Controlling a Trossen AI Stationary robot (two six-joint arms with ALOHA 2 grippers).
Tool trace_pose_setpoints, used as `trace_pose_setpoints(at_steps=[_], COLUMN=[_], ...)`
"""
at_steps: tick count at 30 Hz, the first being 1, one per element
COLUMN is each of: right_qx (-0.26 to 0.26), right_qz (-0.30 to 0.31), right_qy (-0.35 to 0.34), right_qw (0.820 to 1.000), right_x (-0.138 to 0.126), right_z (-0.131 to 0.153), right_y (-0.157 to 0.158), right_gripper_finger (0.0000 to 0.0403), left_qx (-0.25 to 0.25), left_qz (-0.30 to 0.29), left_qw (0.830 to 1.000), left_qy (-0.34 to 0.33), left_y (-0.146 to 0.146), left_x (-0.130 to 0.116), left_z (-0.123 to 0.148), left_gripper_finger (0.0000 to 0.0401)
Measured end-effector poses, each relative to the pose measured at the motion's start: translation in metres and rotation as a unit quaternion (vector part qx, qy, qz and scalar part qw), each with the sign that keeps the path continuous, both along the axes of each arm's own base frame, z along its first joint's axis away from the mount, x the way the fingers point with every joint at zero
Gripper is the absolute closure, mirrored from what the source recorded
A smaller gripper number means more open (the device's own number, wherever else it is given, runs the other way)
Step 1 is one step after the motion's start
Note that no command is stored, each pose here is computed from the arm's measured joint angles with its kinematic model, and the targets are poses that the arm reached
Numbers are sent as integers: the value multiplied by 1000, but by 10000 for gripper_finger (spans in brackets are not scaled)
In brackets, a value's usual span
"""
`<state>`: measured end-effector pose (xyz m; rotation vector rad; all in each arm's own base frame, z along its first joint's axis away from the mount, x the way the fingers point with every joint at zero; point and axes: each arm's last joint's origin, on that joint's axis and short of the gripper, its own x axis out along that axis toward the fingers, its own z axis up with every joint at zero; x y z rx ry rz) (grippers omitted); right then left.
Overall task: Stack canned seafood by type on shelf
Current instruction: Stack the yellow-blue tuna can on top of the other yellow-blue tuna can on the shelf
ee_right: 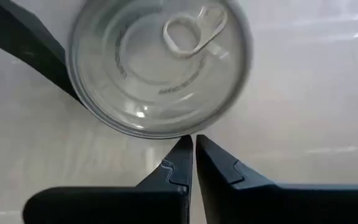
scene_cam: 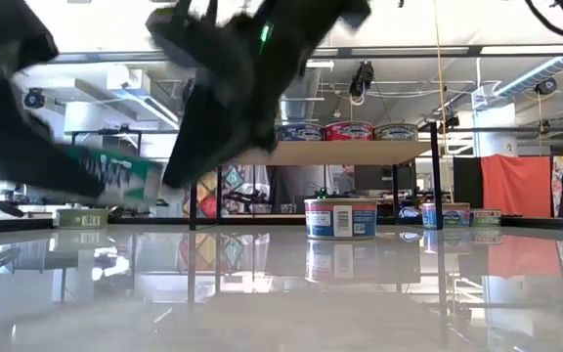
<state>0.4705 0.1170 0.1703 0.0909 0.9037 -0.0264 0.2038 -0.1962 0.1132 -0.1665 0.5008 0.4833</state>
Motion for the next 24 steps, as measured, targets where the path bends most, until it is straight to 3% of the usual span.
trace_pose_setpoints(at_steps=[6,11,14,19,24], right_qx=[-91,-158,-186,-228,-239], right_qz=[-6,-20,-21,-42,-62], right_qy=[-19,-82,-102,-116,-83], right_qw=[996,984,977,966,965], right_x=[-28,-53,-67,-89,-100], right_z=[70,130,152,172,158], right_y=[-12,-23,-28,-41,-63], right_gripper_finger=[390,390,390,390,390], left_qx=[20,48,60,91,126], left_qz=[-27,-31,-48,-96,-104], left_qw=[999,998,997,990,984], left_qy=[7,6,-11,-41,-76], left_y=[27,73,104,160,219], left_x=[-1,0,6,15,19], left_z=[41,76,101,140,184], left_gripper_finger=[20,20,20,19,19])
